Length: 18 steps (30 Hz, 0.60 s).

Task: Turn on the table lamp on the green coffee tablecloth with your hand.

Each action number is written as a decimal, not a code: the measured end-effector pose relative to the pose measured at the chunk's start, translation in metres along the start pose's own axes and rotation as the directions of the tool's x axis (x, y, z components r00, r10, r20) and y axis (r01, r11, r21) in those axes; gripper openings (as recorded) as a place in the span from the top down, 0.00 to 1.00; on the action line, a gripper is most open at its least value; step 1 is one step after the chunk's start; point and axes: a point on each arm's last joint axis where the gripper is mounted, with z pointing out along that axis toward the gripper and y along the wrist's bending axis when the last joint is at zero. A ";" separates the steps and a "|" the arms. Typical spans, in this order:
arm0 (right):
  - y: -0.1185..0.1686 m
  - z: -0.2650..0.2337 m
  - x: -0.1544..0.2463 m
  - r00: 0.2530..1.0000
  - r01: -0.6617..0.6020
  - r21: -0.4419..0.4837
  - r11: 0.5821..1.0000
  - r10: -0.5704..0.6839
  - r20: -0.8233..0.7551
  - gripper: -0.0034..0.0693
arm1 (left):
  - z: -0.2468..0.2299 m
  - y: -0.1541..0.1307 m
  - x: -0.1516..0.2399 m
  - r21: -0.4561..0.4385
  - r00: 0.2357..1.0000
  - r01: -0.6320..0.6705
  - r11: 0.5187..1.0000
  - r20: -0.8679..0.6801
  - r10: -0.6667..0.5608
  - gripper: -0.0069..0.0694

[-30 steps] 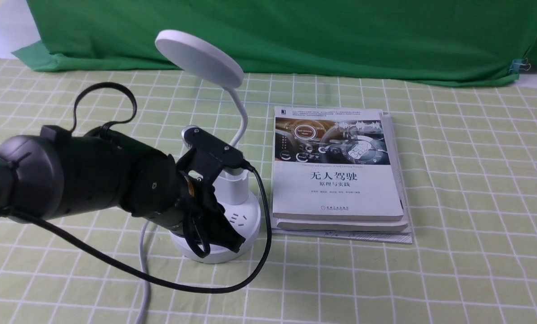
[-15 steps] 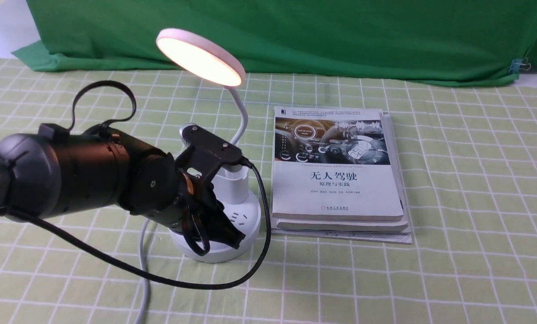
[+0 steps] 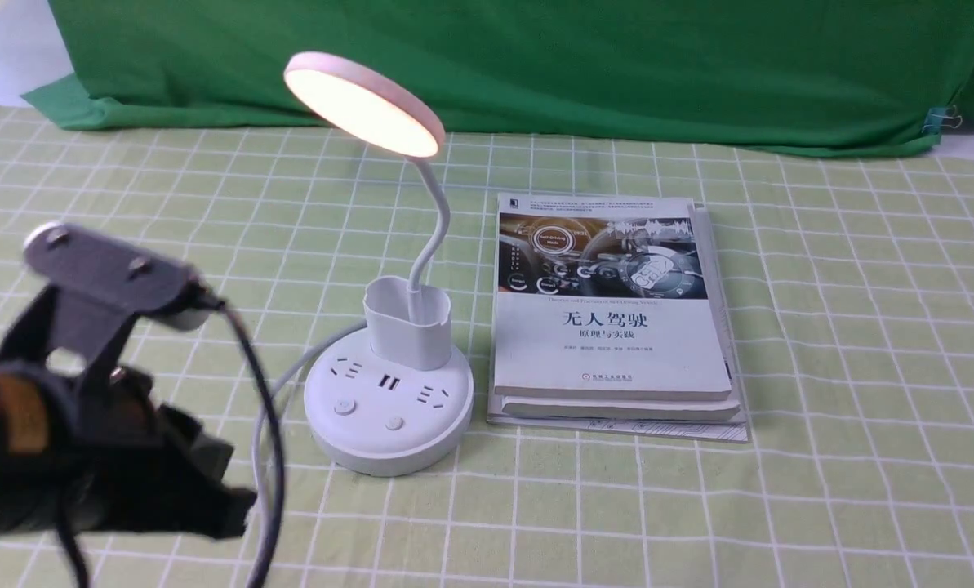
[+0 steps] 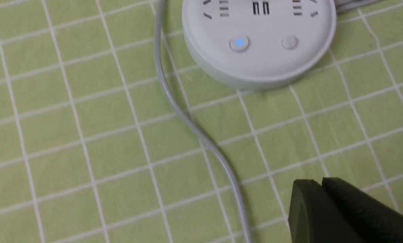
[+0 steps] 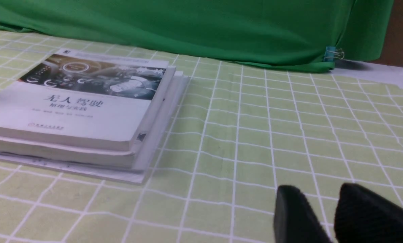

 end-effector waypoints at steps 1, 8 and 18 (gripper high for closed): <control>0.000 0.000 0.000 1.000 0.000 0.000 1.000 0.000 0.000 0.62 | -0.009 0.000 0.012 0.010 0.999 0.023 1.000 0.038 -0.023 0.89; 0.000 0.000 0.000 1.000 0.000 0.000 1.000 0.000 0.000 0.62 | -0.065 -0.001 0.064 0.062 0.908 0.038 0.997 0.414 -0.060 0.89; 0.000 0.000 0.000 1.000 0.000 0.000 1.000 0.000 0.000 0.62 | -0.111 0.001 0.100 0.048 0.711 -0.004 0.999 0.702 -0.031 0.89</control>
